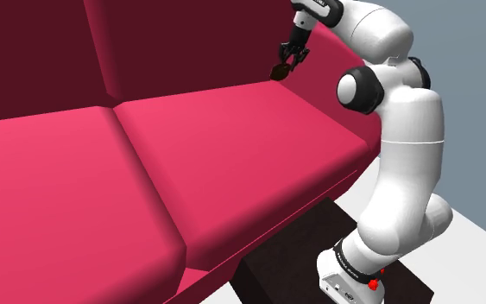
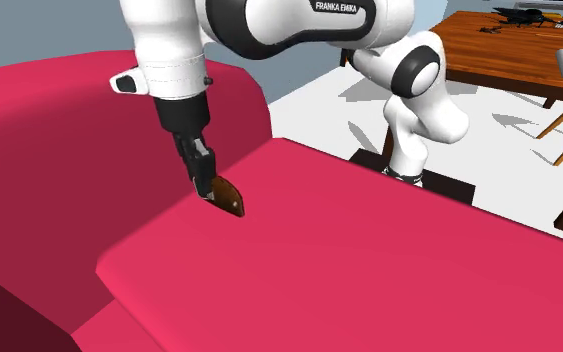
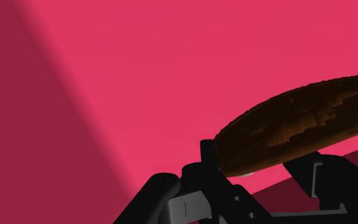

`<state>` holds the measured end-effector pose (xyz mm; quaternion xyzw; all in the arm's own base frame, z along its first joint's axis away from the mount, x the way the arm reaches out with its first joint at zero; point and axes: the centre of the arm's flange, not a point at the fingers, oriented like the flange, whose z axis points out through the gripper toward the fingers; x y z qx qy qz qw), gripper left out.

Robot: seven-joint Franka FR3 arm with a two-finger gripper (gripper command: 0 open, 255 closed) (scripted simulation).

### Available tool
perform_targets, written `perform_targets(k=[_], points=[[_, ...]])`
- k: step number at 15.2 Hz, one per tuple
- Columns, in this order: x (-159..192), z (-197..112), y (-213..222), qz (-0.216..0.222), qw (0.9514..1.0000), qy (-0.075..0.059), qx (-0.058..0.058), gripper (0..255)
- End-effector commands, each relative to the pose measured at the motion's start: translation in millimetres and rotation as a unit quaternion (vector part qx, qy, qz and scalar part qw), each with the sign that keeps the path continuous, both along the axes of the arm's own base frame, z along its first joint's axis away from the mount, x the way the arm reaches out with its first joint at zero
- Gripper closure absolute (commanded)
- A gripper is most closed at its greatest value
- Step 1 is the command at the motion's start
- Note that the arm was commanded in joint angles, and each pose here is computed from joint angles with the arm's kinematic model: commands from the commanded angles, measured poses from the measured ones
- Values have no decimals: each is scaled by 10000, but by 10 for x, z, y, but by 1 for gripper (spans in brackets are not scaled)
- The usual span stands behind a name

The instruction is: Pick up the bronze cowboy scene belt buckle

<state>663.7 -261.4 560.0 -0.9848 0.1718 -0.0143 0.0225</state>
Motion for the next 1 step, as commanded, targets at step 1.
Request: perform_targets(k=[1], points=[[-3, 24, 2, 0, 10000, 2, 1, 255]])
